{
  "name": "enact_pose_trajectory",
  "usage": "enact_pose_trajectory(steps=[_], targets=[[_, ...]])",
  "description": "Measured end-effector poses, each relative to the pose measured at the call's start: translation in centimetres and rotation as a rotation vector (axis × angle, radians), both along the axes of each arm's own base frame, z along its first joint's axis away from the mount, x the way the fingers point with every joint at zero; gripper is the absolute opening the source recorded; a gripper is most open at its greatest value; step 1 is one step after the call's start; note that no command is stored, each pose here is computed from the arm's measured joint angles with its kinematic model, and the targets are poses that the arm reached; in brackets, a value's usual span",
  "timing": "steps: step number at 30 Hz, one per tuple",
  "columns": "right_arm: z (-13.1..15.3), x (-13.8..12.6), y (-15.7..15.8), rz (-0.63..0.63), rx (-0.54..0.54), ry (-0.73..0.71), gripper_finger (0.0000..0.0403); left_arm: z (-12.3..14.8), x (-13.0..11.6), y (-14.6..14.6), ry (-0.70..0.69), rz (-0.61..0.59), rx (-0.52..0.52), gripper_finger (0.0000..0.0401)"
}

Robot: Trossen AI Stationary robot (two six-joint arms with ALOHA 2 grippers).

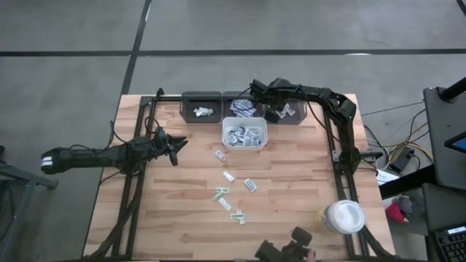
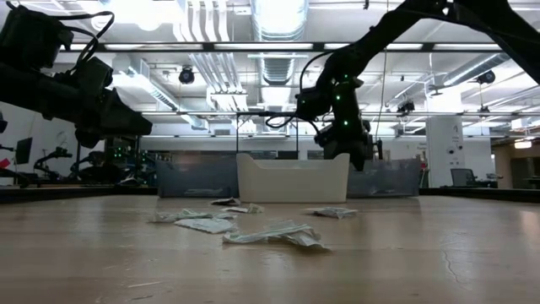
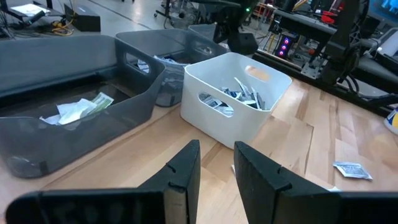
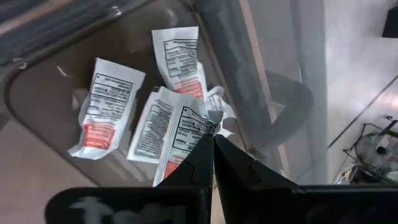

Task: Pick & Place First Aid Supplies
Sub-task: Put the orange ointment pack into the right black bin

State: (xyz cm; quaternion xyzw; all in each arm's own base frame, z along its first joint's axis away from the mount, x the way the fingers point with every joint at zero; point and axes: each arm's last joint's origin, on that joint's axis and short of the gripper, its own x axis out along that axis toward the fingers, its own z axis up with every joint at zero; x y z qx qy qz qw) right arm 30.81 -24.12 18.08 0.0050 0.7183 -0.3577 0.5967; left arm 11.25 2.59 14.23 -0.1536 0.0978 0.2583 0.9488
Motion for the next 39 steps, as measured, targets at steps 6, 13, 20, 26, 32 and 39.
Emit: enact_pose_trajectory(steps=[6,13,20,26,32,39], targets=[[1.1,-0.3,-0.2,0.022,0.02,-0.037,0.0009,0.0,0.0,0.0,-0.001,0.0,-0.001,0.0094],[1.2,-0.4,-0.3,0.027,0.053,-0.054,0.0011,0.0,0.0,0.0,0.0,0.001,-0.001,0.0094],[1.1,-0.3,-0.3,0.023,0.067,-0.069,0.0056,0.0,0.0,0.0,0.0,0.001,-0.001,0.0094],[2.8,-1.0,0.3,-0.083,0.061,-0.063,0.0093,0.0,0.0,0.0,0.0,0.001,-0.001,0.0094],[8.4,-1.9,3.0,-0.206,0.059,-0.192,0.009,0.0,0.0,0.0,0.0,0.0,-0.001,0.0094],[15.2,-2.6,9.8,-0.217,0.249,-0.591,0.007,0.0,0.0,0.0,0.0,0.0,-0.001,0.0094]])
